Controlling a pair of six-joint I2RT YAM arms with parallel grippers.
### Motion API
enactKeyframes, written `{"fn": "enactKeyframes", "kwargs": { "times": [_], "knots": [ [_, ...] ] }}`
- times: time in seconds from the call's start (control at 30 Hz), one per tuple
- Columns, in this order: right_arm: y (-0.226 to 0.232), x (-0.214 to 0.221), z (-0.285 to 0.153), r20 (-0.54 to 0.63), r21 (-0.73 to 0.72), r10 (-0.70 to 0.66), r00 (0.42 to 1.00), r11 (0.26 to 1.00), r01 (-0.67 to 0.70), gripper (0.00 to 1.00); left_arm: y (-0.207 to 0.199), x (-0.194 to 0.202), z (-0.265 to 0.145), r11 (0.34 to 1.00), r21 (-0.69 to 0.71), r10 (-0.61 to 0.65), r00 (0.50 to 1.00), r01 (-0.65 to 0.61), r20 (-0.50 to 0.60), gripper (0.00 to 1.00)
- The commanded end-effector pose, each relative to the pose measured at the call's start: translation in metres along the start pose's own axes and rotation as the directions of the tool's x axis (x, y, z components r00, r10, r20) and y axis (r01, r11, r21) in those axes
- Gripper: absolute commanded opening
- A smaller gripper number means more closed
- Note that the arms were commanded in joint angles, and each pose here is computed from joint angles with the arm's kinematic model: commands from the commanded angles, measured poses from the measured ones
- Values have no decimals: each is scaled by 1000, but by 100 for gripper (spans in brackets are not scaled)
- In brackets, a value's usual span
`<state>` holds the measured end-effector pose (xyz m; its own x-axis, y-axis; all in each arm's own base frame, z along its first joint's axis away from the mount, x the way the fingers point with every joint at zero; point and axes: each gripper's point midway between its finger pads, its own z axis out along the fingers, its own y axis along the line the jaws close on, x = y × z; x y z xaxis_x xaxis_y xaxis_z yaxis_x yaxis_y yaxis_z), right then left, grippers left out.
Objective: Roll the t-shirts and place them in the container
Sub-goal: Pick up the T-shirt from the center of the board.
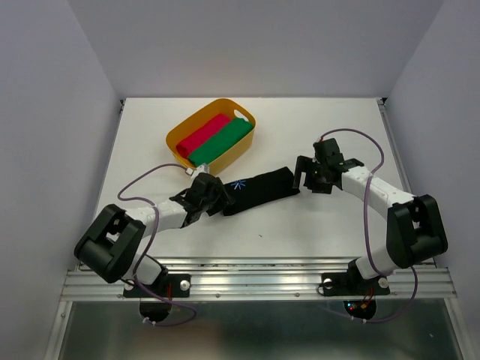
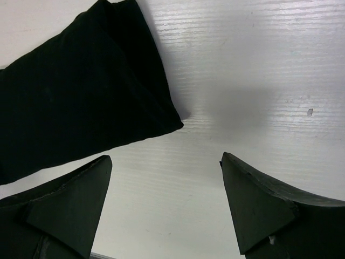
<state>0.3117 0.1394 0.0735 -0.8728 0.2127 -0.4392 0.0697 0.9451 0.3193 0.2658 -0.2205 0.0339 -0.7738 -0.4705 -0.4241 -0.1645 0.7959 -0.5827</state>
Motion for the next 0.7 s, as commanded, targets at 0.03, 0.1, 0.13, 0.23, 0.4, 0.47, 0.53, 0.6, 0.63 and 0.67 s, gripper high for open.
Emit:
{"fn": "enactKeyframes", "kwargs": {
  "times": [0.03, 0.1, 0.13, 0.23, 0.4, 0.47, 0.53, 0.6, 0.63, 0.67],
  "knots": [
    [12, -13, -5, 30, -61, -17, 999, 998, 19, 88, 10, 1, 10, 998, -51, 24, 1000, -25, -4, 36],
    [16, -9, -1, 7, -83, -22, 1000, 996, 23, 88, 9, -1, 10, 998, -53, 43, 999, -43, -5, 3],
    [15, -10, 0, 2, -87, -16, 1000, 996, 16, 88, 12, -3, 9, 995, -77, 69, 998, -69, -4, 0],
    [12, -13, 5, -17, -107, 5, 1000, 994, -7, 88, 15, -9, 5, 982, -106, 156, 988, -157, -16, 0],
    [23, -15, 15, -44, -176, 13, 999, 984, -20, 88, 18, -12, 1, 952, -115, 278, 958, -284, -63, 0],
    [23, -13, 23, -65, -191, 30, 997, 981, -42, 88, 16, -13, 1, 950, -98, 291, 954, -297, -71, 0],
    [26, -12, 28, -74, -211, 44, 996, 976, -59, 88, 19, -16, 2, 947, -102, 296, 952, -303, -76, 0],
    [26, -9, 36, -86, -213, 55, 995, 974, -72, 87, 19, -17, 4, 948, -102, 295, 952, -302, -79, 0],
    [22, -9, 38, -88, -209, 66, 994, 974, -83, 86, 16, -13, 5, 950, -75, 294, 951, -302, -99, 0],
    [21, -7, 40, -94, -207, 77, 993, 974, -95, 84, 15, -13, 6, 951, -70, 294, 951, -301, -101, 0]
  ]
}}
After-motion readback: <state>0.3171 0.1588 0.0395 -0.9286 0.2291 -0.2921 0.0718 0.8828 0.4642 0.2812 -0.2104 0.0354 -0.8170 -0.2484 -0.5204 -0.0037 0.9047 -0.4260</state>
